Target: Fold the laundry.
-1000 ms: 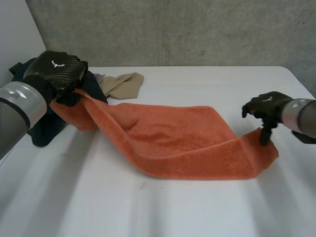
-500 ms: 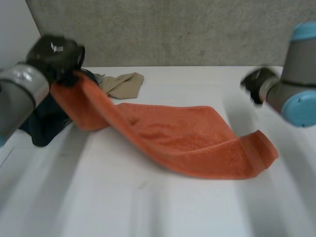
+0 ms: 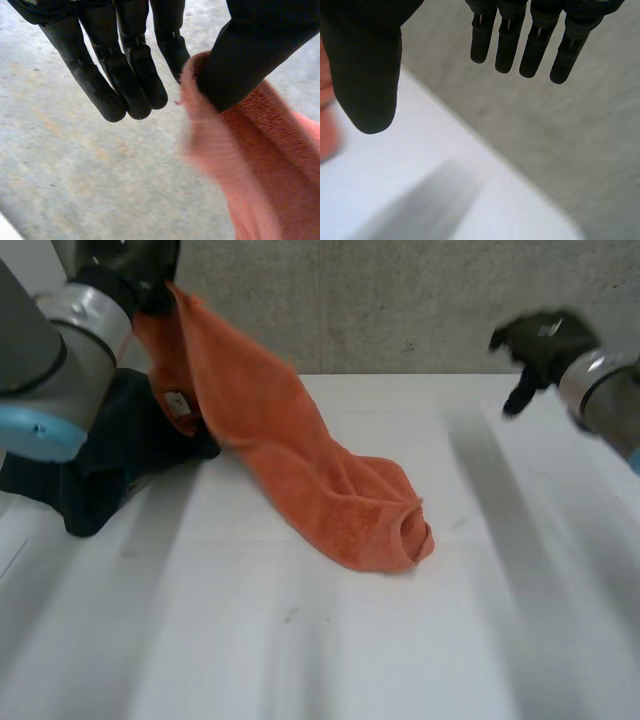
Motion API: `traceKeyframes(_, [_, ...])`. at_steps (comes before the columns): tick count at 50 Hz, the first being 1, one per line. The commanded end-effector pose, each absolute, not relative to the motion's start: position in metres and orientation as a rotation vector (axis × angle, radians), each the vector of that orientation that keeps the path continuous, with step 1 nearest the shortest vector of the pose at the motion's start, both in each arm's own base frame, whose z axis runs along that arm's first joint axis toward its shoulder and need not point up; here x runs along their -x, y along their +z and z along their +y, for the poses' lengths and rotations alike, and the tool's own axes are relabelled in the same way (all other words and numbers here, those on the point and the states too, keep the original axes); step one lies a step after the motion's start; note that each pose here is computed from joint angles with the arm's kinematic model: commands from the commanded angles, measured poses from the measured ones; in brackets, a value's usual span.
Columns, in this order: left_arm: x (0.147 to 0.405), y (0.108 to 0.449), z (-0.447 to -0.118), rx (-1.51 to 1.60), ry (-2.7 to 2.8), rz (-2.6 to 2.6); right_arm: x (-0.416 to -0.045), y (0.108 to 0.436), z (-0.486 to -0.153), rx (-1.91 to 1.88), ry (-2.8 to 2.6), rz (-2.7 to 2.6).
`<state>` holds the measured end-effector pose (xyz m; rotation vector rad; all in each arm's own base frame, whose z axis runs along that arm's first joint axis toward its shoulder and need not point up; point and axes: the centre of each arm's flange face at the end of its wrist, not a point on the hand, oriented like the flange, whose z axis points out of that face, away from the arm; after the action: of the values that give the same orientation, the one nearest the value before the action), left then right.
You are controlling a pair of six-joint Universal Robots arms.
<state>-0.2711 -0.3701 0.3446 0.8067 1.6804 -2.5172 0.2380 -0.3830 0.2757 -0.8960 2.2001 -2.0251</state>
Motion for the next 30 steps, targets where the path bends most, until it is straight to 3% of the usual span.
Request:
traceKeyframes(1, [0.267,0.357,-0.335,-0.838,-2.597,1.57,-0.26,0.236,-0.359,0.904,-1.691,2.305])
traceKeyframes(9, [0.25,0.415,-0.278,-0.845,-2.727,1.37,-0.297,0.208,-0.335,0.929,-1.398,2.321])
traceKeyframes(18, [0.236,0.463,-0.238,-0.809,-2.844,1.197,-0.325,0.182,-0.318,0.844,-1.252,2.364])
traceKeyframes(30, [0.233,0.473,-0.231,-0.782,-2.868,1.17,-0.361,0.146,-0.284,0.897,-1.162,2.36])
